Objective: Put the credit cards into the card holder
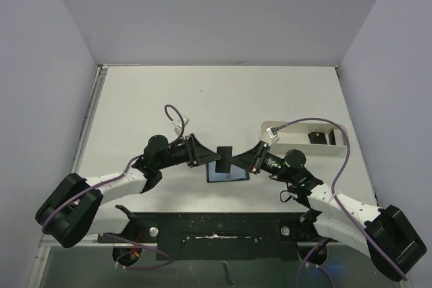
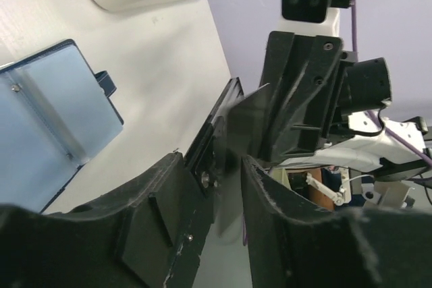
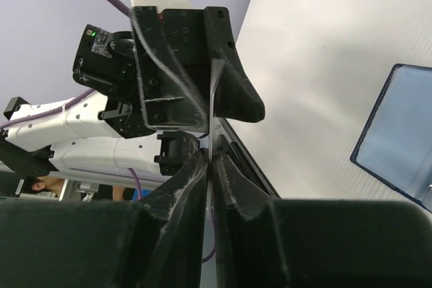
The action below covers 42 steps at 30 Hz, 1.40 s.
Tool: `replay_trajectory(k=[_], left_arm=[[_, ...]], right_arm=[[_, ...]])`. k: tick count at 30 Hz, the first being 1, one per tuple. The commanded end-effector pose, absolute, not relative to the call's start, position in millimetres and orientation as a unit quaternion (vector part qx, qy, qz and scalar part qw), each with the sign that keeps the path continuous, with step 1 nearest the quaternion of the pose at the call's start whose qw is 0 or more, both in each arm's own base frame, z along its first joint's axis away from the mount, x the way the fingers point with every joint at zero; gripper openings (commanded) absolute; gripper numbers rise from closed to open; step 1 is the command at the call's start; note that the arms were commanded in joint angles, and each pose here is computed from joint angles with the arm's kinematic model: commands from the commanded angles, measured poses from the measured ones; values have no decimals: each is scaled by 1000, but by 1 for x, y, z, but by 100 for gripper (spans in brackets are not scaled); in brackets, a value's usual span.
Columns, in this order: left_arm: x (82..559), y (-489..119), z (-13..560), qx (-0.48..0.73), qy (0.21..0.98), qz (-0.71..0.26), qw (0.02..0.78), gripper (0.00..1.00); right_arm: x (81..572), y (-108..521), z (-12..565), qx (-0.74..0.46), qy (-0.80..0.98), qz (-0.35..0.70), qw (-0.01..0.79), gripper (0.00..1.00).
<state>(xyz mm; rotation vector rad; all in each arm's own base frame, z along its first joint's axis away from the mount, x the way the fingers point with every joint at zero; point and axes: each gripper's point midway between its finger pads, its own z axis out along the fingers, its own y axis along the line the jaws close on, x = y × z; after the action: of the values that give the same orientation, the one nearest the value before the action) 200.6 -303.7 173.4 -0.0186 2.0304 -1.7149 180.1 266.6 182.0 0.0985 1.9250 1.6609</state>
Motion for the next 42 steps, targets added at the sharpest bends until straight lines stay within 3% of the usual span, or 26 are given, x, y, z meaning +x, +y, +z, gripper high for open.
replay_trajectory(k=[1, 4, 12, 19, 26, 42], left_arm=[[207, -311, 186, 21, 730, -630, 263, 33], [208, -310, 180, 19, 737, -623, 263, 25], [211, -306, 162, 17, 754, -602, 264, 20], [224, -291, 112, -30, 817, -518, 250, 32], [218, -281, 79, -40, 854, -465, 228, 45], [205, -286, 37, -44, 881, -435, 178, 43]], right_arm=[[180, 272, 226, 8, 670, 668, 323, 16], [178, 270, 228, 9, 666, 671, 325, 19], [187, 264, 203, 19, 709, 621, 332, 7], [207, 242, 129, 19, 846, 427, 319, 24], [203, 256, 93, 8, 873, 401, 278, 36], [196, 276, 40, -11, 910, 352, 217, 55]])
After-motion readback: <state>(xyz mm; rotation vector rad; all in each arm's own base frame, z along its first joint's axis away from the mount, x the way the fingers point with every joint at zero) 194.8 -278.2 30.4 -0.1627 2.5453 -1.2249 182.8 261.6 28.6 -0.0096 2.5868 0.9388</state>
